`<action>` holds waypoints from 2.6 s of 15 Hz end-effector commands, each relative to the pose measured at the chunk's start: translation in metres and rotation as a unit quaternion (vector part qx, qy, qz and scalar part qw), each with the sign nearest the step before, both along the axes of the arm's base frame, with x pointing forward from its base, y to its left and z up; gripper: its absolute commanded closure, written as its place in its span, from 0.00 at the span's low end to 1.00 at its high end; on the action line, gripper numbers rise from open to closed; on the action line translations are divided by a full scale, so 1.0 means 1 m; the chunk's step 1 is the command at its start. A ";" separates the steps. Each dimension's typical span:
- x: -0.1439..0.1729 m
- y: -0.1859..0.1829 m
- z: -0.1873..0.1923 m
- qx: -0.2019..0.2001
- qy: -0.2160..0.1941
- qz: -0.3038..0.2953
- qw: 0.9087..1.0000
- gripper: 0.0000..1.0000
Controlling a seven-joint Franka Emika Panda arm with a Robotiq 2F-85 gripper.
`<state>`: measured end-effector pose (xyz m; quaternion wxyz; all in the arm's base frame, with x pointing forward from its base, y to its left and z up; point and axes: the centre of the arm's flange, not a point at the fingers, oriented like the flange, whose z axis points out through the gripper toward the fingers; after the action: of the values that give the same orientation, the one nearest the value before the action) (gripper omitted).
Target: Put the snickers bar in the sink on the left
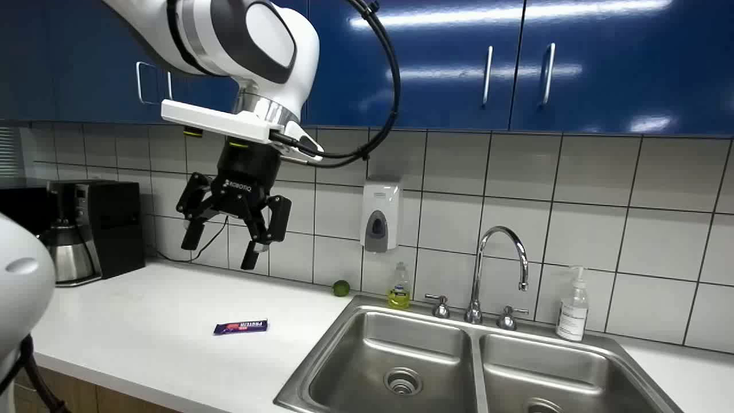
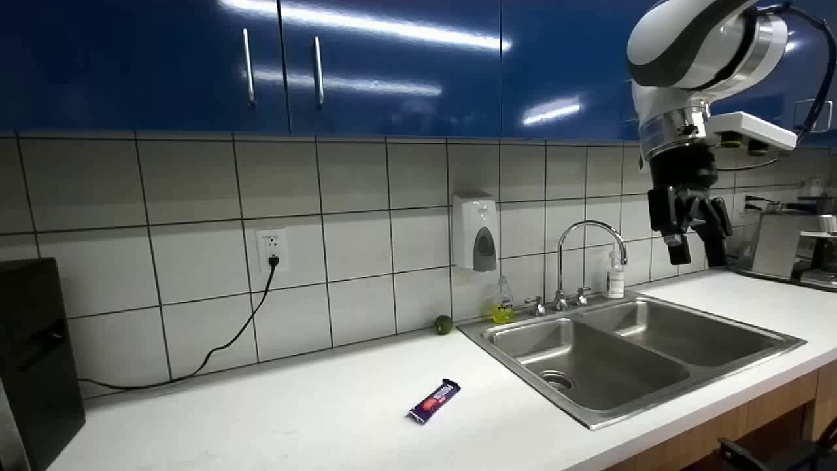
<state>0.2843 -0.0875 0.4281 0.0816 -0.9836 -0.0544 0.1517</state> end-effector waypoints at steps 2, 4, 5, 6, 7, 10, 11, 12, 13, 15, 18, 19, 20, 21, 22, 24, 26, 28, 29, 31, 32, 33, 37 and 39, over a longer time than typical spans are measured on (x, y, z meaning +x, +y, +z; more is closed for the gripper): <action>0.003 0.002 0.000 -0.012 -0.010 -0.007 1.000 0.00; 0.010 0.004 0.000 -0.030 -0.033 -0.018 0.999 0.00; 0.014 0.006 -0.001 -0.040 -0.044 -0.021 0.998 0.00; 0.018 0.008 -0.002 -0.047 -0.055 -0.023 0.997 0.00; 0.023 0.011 -0.004 -0.052 -0.064 -0.028 0.996 0.00; 0.039 0.021 -0.021 -0.062 -0.079 -0.038 0.994 0.00; 0.045 0.024 -0.028 -0.065 -0.081 -0.040 0.994 0.00; 0.053 0.027 -0.038 -0.067 -0.080 -0.044 0.994 0.00; 0.062 0.030 -0.049 -0.070 -0.082 -0.048 0.993 0.00; 0.077 0.036 -0.068 -0.074 -0.081 -0.054 0.993 0.00; 0.101 0.047 -0.101 -0.074 -0.075 -0.055 0.993 0.00; 0.108 0.051 -0.111 -0.074 -0.073 -0.054 0.993 0.00; 0.115 0.055 -0.121 -0.075 -0.070 -0.052 0.993 0.00; 0.122 0.060 -0.130 -0.076 -0.066 -0.050 0.994 0.00; 0.128 0.064 -0.137 -0.079 -0.066 -0.046 0.994 0.00; 0.143 0.073 -0.150 -0.082 -0.063 -0.037 0.994 0.00; 0.157 0.083 -0.159 -0.087 -0.062 -0.026 0.994 0.00; 0.170 0.094 -0.169 -0.090 -0.061 -0.014 0.994 0.00; 0.176 0.099 -0.174 -0.092 -0.060 -0.009 0.994 0.00; 0.186 0.112 -0.185 -0.091 -0.060 0.004 0.994 0.00; 0.190 0.118 -0.189 -0.089 -0.060 0.011 0.994 0.00; 0.193 0.124 -0.194 -0.090 -0.059 0.017 0.994 0.00; 0.203 0.146 -0.214 -0.088 -0.056 0.043 0.994 0.00; 0.207 0.155 -0.223 -0.087 -0.056 0.052 0.993 0.00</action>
<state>0.4764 0.0533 0.2167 -0.0074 -0.9899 -0.0905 0.1086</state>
